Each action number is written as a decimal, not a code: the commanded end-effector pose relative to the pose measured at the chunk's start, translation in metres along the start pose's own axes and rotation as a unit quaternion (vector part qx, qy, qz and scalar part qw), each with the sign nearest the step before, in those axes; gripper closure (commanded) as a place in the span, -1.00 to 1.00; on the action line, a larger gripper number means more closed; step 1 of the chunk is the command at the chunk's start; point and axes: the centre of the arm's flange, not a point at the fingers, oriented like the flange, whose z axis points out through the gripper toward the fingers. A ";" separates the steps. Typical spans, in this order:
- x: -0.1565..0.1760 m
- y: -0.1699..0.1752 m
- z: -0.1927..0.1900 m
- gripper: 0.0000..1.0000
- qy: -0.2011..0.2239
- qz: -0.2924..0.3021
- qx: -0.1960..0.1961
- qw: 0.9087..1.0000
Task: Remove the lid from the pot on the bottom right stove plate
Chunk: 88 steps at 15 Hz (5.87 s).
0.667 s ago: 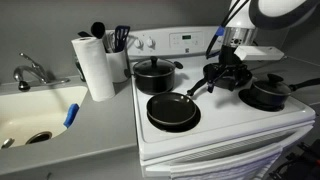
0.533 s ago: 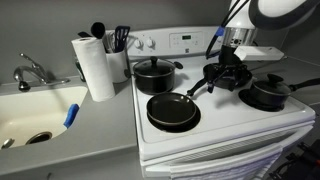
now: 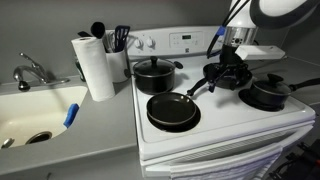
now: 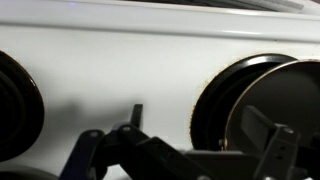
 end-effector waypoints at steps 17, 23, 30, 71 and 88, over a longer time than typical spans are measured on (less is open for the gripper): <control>-0.054 0.059 -0.070 -1.00 -0.026 -0.050 -0.110 0.992; -0.054 0.123 -0.078 -1.00 -0.077 -0.178 -0.123 0.973; -0.048 0.126 -0.074 -1.00 -0.088 -0.150 -0.132 0.976; -0.013 0.214 -0.066 -1.00 -0.021 -0.139 -0.143 0.980; -0.001 0.280 -0.083 -1.00 0.037 -0.066 -0.051 0.996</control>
